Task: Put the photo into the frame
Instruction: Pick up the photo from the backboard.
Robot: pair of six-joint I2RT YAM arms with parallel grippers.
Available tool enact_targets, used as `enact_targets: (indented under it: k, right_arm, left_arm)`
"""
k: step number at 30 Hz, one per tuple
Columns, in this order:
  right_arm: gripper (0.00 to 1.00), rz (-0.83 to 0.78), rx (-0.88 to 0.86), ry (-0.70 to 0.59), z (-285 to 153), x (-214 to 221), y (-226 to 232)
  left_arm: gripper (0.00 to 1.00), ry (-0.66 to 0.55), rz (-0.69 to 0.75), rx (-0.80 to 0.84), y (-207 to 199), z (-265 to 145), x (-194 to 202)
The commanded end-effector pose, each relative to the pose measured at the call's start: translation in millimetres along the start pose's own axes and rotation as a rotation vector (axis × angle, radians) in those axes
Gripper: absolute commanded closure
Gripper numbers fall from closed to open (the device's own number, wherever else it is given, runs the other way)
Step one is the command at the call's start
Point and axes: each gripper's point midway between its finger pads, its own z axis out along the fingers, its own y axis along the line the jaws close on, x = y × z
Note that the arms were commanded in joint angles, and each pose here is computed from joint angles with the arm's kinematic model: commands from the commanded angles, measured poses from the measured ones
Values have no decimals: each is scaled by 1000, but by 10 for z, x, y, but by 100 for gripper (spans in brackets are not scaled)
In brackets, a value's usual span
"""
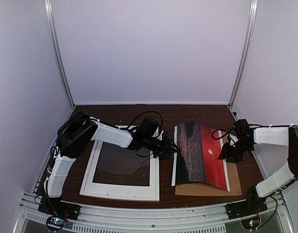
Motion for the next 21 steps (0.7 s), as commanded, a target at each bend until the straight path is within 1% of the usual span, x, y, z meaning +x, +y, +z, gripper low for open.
enact_targets:
  k: [1, 5, 17, 21]
  right_arm:
    - [52, -1, -29, 68, 100, 180, 53]
    - [52, -2, -28, 69, 103, 176, 64]
    - [52, -14, -21, 74, 132, 165, 100]
    - [52, -18, -16, 76, 143, 166, 105]
  left_arm:
    - [48, -26, 68, 156, -306, -53, -125]
    - [48, -30, 100, 203, -412, -74, -147]
    - [41, -29, 156, 310, -717, -148, -179]
    - [42, -28, 151, 316, -733, -160, -183]
